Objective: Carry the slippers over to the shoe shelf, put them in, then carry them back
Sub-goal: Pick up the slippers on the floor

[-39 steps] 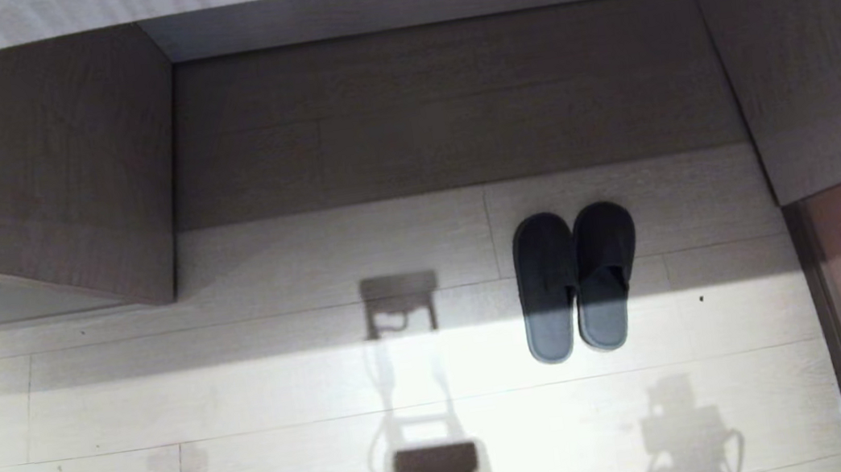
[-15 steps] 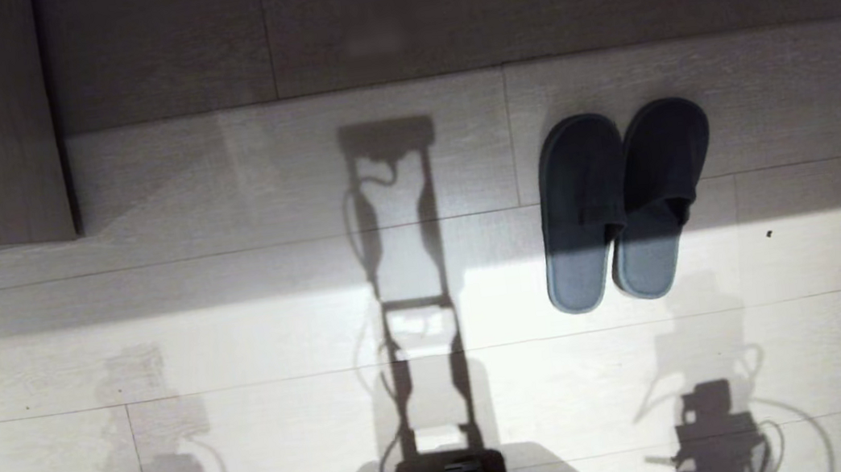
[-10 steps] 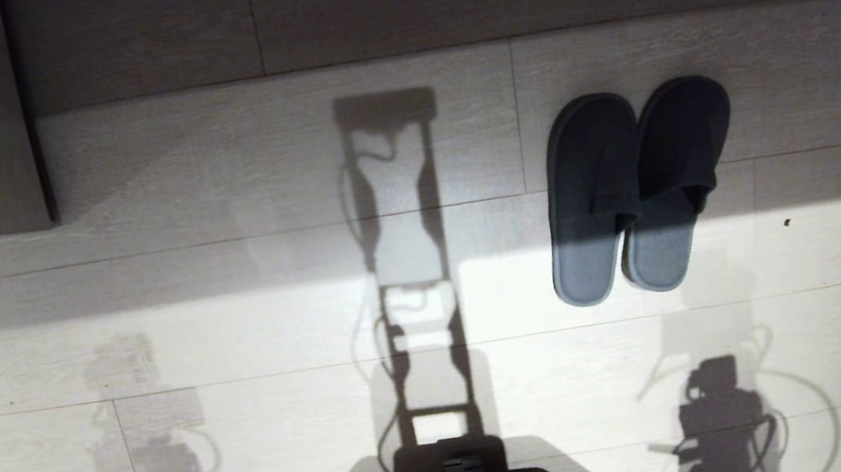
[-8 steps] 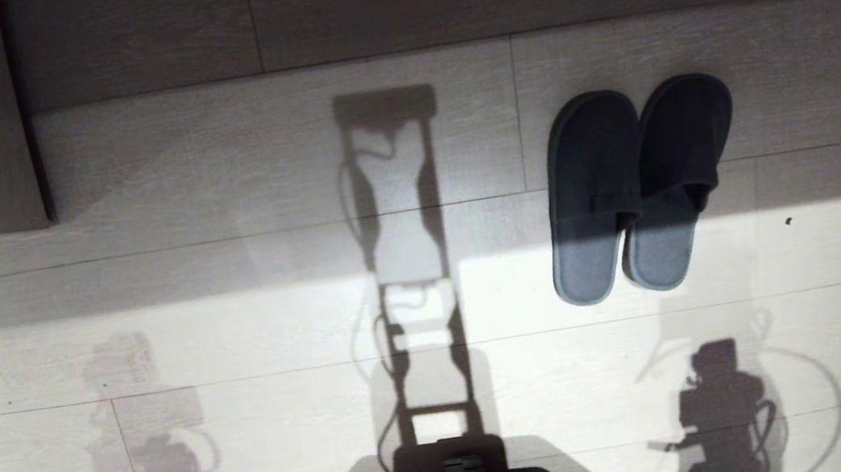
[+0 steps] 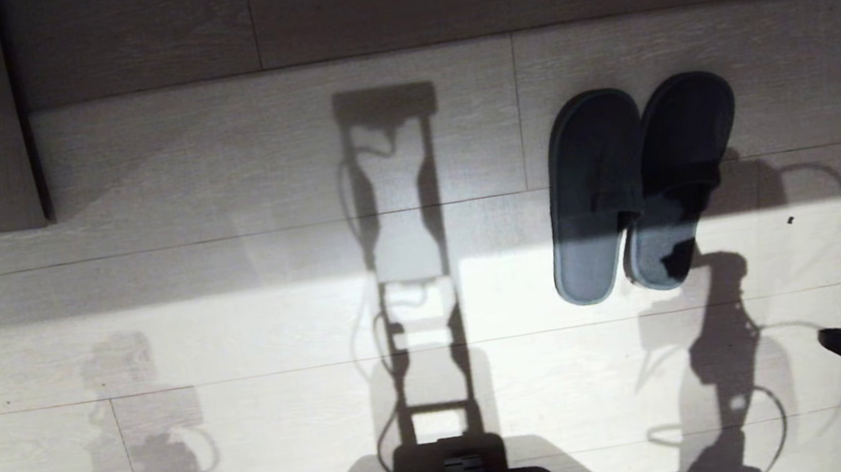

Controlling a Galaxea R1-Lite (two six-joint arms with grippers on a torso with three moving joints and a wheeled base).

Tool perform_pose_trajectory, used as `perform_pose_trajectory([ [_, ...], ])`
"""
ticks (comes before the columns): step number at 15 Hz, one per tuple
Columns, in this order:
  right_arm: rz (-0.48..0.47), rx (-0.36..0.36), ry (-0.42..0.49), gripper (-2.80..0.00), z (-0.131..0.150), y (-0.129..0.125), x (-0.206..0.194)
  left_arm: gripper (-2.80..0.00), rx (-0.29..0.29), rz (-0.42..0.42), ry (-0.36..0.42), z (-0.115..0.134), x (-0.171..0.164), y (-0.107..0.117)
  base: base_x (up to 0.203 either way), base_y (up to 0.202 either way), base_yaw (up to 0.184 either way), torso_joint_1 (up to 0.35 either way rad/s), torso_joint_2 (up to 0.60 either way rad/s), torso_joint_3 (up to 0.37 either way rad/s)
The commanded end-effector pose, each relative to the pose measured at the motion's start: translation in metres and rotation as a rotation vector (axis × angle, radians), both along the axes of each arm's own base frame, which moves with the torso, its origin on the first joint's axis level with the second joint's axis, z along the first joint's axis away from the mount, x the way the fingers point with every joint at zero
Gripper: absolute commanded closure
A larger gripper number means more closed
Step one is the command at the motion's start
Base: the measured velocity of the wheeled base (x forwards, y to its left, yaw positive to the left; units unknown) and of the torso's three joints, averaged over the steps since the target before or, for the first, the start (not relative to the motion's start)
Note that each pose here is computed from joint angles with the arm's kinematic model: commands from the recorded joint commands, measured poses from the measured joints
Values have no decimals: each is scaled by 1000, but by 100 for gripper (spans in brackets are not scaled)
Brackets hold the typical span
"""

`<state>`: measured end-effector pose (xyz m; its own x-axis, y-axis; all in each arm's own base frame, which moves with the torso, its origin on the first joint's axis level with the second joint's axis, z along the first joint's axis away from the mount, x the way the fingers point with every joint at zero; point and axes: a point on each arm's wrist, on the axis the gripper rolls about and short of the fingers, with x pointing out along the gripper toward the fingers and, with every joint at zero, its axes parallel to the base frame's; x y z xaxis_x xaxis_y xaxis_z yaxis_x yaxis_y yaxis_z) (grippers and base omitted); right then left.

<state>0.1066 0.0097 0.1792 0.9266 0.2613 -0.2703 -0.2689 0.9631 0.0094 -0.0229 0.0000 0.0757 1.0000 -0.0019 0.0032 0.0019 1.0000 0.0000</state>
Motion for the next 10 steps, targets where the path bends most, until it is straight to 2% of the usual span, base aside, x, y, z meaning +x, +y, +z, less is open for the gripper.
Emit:
perform_pose_trajectory([
  [1,46,-21,129,0,-17,9,60,0,0,0,0,0,0,0,0,0,0,0,0,0],
  [2,67,-32,125,-280,-18,14,75,0,0,0,0,0,0,0,0,0,0,0,0,0],
  [3,69,-45,97,-280,-17,19,90,0,0,0,0,0,0,0,0,0,0,0,0,0],
  [5,-32,-103,8,-280,-12,28,115,0,0,0,0,0,0,0,0,0,0,0,0,0],
  [6,-34,-130,-45,-280,-6,36,121,0,0,0,0,0,0,0,0,0,0,0,0,0],
  [9,-29,-137,-46,-280,-8,42,134,0,0,0,0,0,0,0,0,0,0,0,0,0],
  [10,-32,-133,-82,-280,-4,42,138,0,0,0,0,0,0,0,0,0,0,0,0,0],
])
